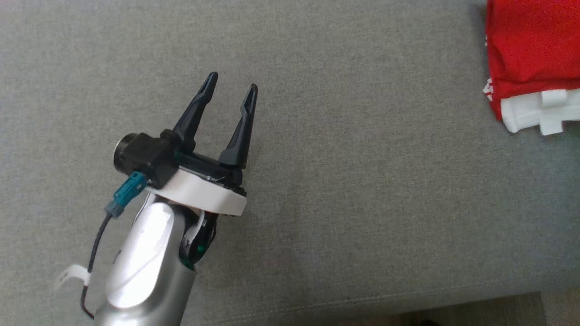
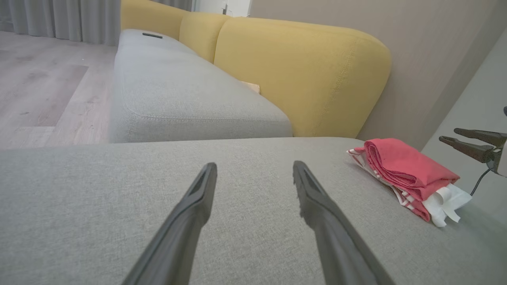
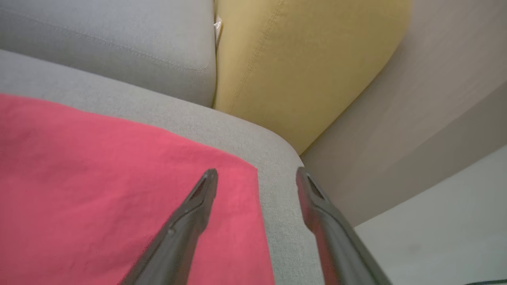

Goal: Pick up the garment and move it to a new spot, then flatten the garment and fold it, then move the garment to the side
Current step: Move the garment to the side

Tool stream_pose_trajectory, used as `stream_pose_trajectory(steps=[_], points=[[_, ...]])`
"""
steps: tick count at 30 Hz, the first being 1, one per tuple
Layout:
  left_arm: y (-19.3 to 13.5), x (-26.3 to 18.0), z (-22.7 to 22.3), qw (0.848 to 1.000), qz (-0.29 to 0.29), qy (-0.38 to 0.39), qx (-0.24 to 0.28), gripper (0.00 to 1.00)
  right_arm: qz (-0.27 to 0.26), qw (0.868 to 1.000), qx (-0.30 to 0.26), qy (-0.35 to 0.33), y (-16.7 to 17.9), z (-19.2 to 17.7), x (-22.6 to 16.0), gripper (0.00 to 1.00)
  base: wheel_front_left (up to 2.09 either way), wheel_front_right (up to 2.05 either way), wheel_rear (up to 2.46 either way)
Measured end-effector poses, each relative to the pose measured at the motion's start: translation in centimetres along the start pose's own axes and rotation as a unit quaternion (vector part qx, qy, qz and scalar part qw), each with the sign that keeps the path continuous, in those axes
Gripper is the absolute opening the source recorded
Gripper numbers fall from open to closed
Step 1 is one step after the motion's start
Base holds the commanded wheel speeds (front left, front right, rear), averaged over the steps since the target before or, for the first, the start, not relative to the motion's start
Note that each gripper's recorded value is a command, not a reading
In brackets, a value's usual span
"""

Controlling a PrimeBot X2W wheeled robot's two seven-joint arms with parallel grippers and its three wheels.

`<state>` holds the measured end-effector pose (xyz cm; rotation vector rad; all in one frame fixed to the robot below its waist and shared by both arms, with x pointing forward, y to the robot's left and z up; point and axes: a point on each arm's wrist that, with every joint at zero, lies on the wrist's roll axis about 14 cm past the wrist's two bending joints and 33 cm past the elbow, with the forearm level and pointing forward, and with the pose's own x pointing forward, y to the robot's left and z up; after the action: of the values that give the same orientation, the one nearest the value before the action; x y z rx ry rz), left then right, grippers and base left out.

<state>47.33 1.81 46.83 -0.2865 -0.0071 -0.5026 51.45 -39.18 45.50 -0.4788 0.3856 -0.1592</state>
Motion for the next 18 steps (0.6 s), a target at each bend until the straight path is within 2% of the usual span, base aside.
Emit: stream_pose_trajectory(steps=[5,9,18], points=[[0.2,-0.4,2.2,1.000,0.010,-0.022,0.013,1.00,-0.002,0.998,0.032,-0.058,0.6,3.5,-0.9,1.00,0.00,0.00,0.00],[0.5,-1.8,3.6,0.999,0.026,-0.033,0.020,1.00,0.013,0.991,0.068,-0.118,2.3,6.8,-2.4,1.00,0.00,0.00,0.00],[1.5,-6.0,6.6,0.995,0.070,-0.058,0.035,1.00,0.071,0.953,0.182,-0.230,7.8,12.1,-8.3,1.00,0.00,0.00,0.00]])
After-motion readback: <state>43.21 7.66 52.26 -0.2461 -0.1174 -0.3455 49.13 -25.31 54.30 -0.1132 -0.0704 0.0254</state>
